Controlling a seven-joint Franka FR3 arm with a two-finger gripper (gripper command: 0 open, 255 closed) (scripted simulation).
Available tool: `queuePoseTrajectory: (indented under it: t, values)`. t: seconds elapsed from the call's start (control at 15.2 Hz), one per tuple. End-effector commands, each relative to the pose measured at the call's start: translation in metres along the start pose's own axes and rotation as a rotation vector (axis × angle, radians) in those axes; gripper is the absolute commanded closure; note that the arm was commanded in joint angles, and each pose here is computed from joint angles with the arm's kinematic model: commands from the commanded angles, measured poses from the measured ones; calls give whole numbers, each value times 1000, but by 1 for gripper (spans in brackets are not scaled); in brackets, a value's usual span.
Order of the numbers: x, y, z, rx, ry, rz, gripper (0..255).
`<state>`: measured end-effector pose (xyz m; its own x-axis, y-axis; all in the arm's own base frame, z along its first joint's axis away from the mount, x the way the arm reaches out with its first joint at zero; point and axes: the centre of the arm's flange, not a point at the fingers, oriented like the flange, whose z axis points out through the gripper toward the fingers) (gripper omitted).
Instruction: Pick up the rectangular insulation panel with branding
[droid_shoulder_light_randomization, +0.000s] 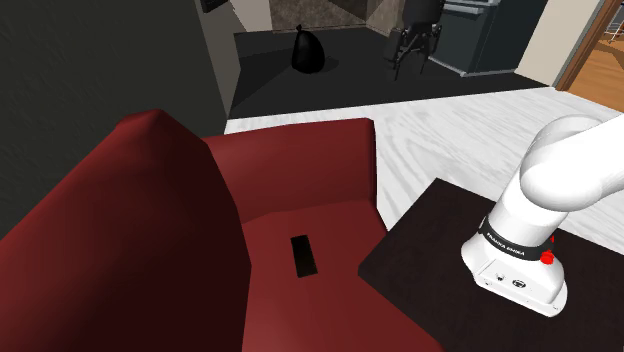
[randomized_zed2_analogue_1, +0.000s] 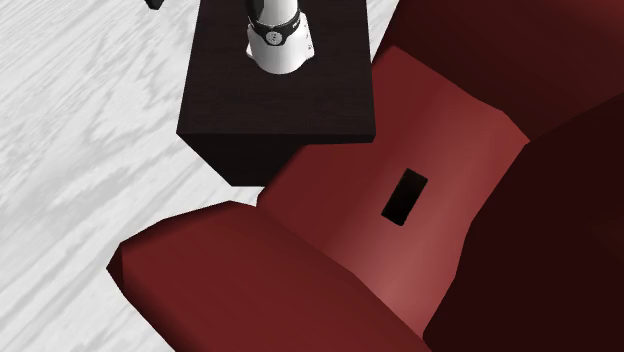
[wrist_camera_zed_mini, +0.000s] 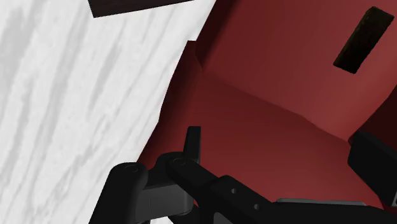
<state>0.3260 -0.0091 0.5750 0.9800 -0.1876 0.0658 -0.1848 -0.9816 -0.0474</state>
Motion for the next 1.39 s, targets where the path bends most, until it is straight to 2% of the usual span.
queuePoseTrajectory:
  t: [0.0, 1.32]
  values:
    - [0, 0, 0, 0, 0, 0, 0]
    - [-17, -155, 213, -2, -10, 113, 0]
